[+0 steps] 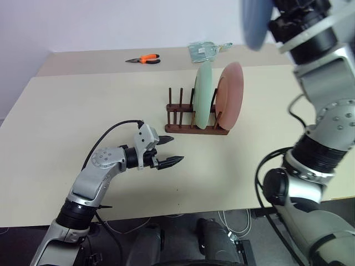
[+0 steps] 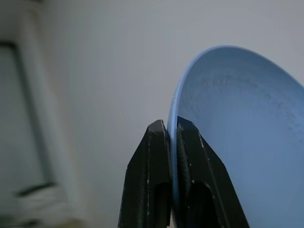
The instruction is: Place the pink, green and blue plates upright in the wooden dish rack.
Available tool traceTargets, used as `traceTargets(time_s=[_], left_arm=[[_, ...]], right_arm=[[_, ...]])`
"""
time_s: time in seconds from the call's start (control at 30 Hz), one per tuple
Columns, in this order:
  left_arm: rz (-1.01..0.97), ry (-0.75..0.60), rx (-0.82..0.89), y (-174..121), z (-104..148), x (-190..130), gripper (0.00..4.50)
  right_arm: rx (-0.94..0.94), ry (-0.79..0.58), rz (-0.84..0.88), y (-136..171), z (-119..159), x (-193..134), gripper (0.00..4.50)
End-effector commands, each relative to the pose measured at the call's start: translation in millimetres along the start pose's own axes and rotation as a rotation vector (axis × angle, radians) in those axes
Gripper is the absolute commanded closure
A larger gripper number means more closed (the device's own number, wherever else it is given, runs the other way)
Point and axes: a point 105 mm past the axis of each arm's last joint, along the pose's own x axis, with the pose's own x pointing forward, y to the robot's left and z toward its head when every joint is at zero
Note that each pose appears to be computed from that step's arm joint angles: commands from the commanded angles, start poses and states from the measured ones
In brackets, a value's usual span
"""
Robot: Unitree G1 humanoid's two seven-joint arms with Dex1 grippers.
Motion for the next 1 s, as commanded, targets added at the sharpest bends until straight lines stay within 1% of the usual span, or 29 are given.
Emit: traceTargets(time_s=[0.03,0.1,0.17,0.23,0.37,0.47,0.57,0.73,0.93,1.0], left_arm=[[0.097,0.004,0.051,19,3,-19,0.64],[0.137,0.024,0.051,25,-2,-29,0.64],[0.162,0.041,0.050,29,-6,-37,0.64],[0.181,0.060,0.050,30,-11,-43,0.64],[0.197,0.084,0.050,31,-17,-49,0.64],[0.192,0.080,0.050,30,-17,-47,0.64],[0.186,0.066,0.049,29,-13,-44,0.64],[0.169,0.052,0.044,26,-10,-39,0.64],[0.156,0.052,0.042,24,-10,-37,0.64],[0.154,0.050,0.040,23,-10,-37,0.64]], right_arm=[[0.208,0.033,-0.022,9,-29,15,4.45],[0.298,0.065,-0.053,12,-50,17,4.45],[0.364,0.084,-0.088,13,-64,18,4.45],[0.425,0.101,-0.156,8,-78,17,4.45],[0.485,0.133,-0.256,-3,-101,14,4.45],[0.514,0.153,-0.310,-9,-113,13,4.45],[0.501,0.161,-0.349,-14,-118,12,4.45],[0.541,0.159,-0.431,-31,-124,8,4.45],[0.561,0.160,-0.425,-29,-125,11,4.45],[0.553,0.174,-0.456,-32,-130,11,4.45]])
